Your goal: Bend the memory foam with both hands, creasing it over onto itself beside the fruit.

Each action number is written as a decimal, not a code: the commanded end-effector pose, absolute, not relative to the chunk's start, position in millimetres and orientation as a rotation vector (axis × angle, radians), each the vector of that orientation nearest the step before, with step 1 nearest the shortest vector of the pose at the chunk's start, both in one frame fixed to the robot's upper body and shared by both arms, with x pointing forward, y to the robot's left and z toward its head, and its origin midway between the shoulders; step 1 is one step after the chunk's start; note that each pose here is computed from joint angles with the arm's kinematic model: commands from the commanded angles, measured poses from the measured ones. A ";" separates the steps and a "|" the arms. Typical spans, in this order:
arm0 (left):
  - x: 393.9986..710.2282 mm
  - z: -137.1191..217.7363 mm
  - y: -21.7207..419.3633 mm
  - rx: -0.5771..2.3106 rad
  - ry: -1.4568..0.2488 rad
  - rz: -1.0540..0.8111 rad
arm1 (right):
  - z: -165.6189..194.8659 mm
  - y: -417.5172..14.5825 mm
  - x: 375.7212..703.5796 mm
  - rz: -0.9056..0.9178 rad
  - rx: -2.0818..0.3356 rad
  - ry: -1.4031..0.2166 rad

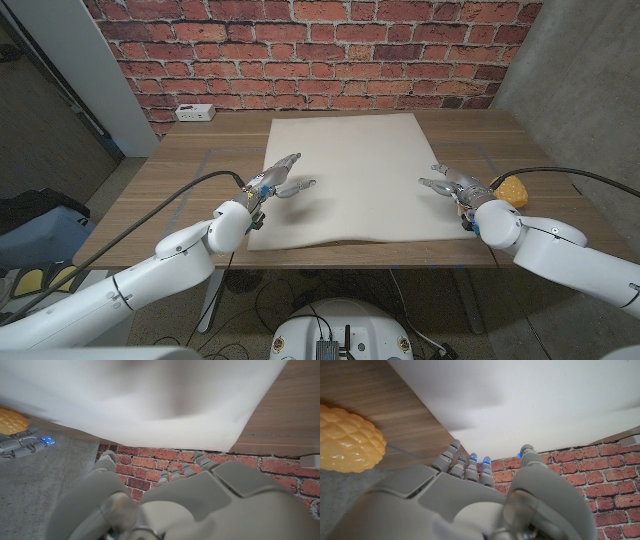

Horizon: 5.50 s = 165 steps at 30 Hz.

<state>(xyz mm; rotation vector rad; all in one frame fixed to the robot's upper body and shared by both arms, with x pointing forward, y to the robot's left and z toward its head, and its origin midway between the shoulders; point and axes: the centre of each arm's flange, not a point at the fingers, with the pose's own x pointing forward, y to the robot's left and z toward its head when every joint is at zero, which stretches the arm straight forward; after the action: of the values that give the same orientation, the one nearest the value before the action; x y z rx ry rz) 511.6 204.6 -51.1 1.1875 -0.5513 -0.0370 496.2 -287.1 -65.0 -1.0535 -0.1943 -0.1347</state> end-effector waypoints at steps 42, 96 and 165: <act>451.6 -89.3 187.2 1.429 -0.424 -0.081 | -114.6 -276.6 432.8 -0.155 -1.231 -0.073; 436.7 -97.2 187.5 1.509 -0.415 -0.047 | -136.0 -265.8 432.5 -0.199 -1.549 0.063; 424.0 -95.2 179.3 1.564 -0.388 -0.008 | -112.2 -269.7 459.1 -0.444 -1.239 -0.164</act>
<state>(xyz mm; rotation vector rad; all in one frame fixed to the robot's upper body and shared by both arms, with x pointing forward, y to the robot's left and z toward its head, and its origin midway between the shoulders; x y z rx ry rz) 427.1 182.0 -94.1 1.5173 -0.3924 -0.0276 468.9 -261.7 -127.2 -1.3786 -0.0946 -0.3640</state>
